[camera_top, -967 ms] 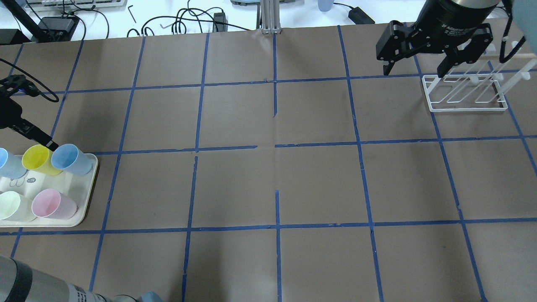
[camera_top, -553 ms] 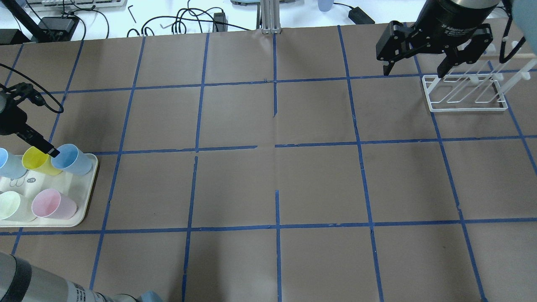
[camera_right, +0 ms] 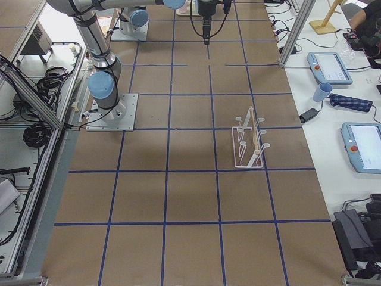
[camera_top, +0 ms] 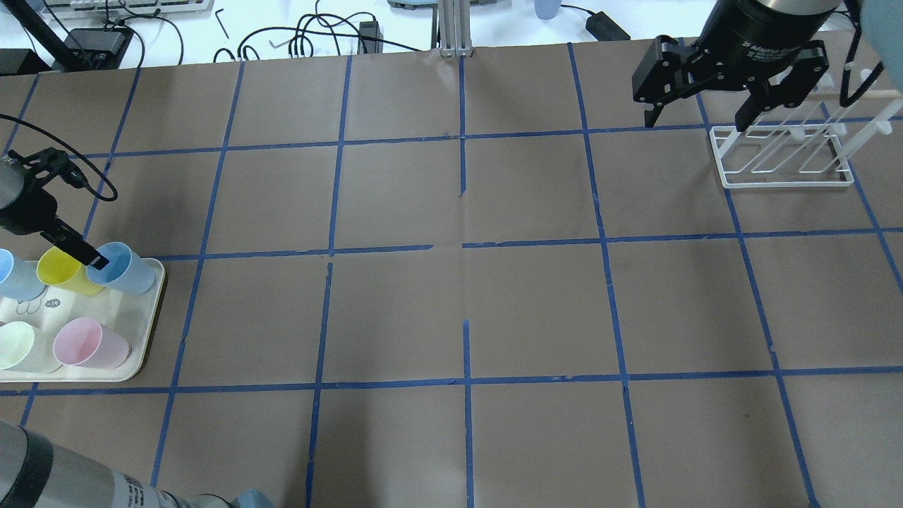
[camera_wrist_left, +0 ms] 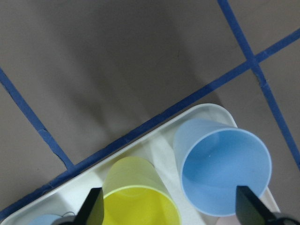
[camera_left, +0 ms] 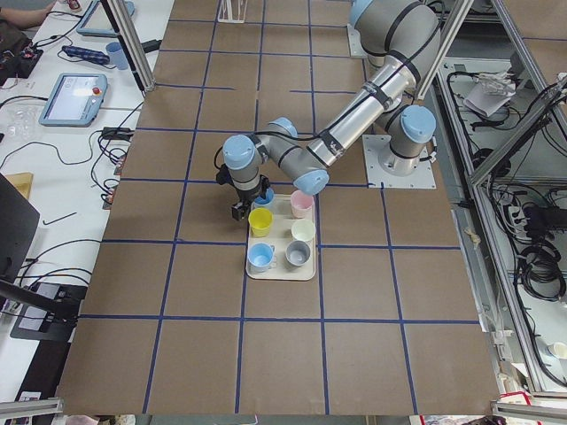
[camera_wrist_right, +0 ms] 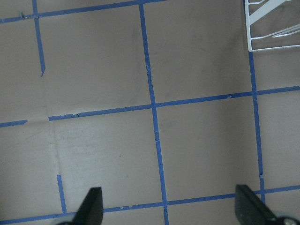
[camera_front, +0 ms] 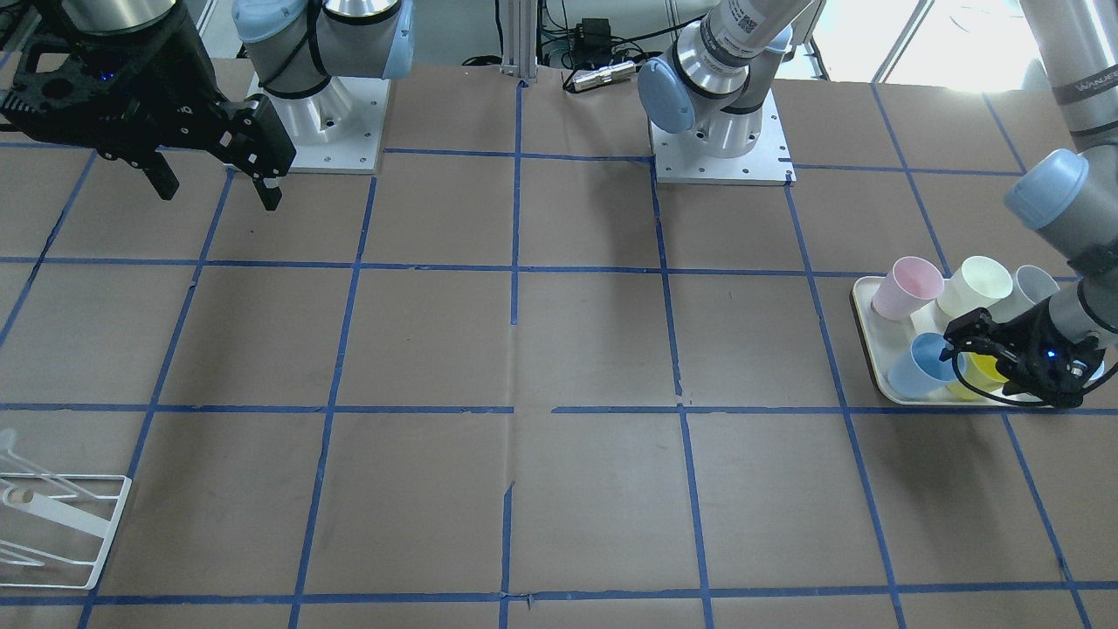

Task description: Transfer IKEA cup to right arm and place on rack

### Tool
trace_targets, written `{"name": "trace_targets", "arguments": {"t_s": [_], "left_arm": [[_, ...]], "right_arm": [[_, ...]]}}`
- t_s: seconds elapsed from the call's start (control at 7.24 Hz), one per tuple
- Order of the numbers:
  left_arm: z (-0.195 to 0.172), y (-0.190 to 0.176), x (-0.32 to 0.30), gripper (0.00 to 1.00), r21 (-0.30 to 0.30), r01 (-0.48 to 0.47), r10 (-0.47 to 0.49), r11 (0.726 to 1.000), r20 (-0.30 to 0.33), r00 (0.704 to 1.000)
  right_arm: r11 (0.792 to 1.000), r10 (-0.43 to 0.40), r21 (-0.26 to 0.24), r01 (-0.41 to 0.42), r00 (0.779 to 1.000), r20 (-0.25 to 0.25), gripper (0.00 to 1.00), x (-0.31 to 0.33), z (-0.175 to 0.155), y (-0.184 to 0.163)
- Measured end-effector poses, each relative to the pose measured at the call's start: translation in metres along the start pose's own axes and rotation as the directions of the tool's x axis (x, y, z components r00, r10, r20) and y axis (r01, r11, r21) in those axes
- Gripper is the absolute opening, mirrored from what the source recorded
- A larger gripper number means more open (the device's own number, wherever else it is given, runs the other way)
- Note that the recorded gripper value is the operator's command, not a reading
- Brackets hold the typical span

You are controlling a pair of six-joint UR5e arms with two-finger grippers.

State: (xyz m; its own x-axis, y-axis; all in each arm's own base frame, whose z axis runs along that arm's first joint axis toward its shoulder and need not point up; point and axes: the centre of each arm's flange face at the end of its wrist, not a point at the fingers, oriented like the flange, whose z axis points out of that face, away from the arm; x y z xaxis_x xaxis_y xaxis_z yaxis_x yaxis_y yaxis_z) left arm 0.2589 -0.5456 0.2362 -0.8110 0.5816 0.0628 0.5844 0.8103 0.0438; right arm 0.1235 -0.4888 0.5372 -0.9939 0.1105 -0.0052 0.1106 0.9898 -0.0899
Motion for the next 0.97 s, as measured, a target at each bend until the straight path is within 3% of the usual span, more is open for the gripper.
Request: {"name": "trace_targets", "arguments": {"t_s": [0.83, 0.97], "left_arm": [[-0.0037, -0.0055, 0.0075, 0.93, -0.008, -0.002, 0.002, 1.000, 0.001, 1.000], [0.0012, -0.0059, 0.0079, 0.67, -0.008, -0.003, 0.003, 1.000, -0.007, 1.000]], "right_arm": [[1.000, 0.000, 0.001, 0.000, 1.000, 0.000, 1.00, 0.0000, -0.0001, -0.0001], [1.000, 0.000, 0.001, 0.000, 1.000, 0.000, 1.00, 0.0000, -0.0001, -0.0001]]}}
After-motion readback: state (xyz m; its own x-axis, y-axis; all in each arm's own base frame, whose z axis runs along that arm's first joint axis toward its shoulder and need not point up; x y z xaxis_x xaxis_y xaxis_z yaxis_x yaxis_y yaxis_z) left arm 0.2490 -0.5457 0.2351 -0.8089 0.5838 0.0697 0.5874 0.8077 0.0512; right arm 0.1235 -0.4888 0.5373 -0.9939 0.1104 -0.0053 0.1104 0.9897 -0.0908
